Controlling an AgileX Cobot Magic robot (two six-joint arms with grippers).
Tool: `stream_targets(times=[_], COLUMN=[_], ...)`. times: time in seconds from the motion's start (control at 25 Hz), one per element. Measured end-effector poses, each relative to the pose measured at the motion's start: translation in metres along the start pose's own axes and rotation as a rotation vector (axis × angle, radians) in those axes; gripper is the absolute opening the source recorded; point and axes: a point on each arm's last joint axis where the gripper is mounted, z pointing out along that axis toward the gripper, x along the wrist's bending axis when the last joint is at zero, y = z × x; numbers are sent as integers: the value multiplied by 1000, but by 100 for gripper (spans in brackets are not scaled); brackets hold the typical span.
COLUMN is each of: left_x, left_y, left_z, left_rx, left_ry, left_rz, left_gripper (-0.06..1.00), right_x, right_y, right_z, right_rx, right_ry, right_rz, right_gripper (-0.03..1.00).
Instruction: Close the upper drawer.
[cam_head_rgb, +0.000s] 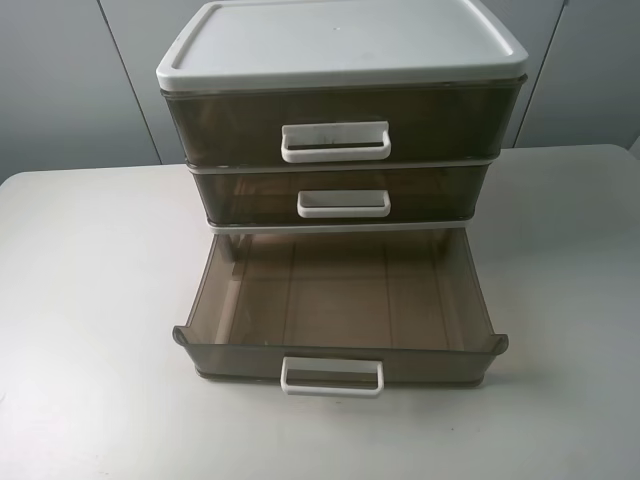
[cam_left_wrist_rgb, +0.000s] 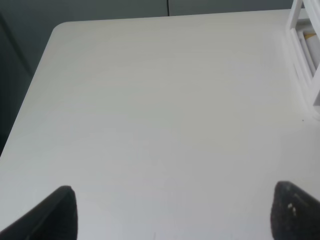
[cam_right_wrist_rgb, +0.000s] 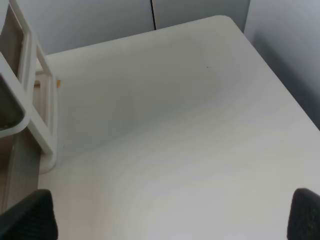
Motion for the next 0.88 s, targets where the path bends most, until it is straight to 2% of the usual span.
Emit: stream_targets(times=[0.2,0.48,0.88], left_x=[0,0,0], left_y=[0,0,0], left_z=[0,0,0], left_rx=[0,0,0], left_ry=[0,0,0], left_rz=[0,0,0], left_gripper=[74,74,74], right_x=[0,0,0], right_y=[0,1,1], right_z=[0,1,1], right_rx=[0,5,3], right_ry=[0,60,60], right_rz=[-2,-36,-36], right_gripper=[70,70,70])
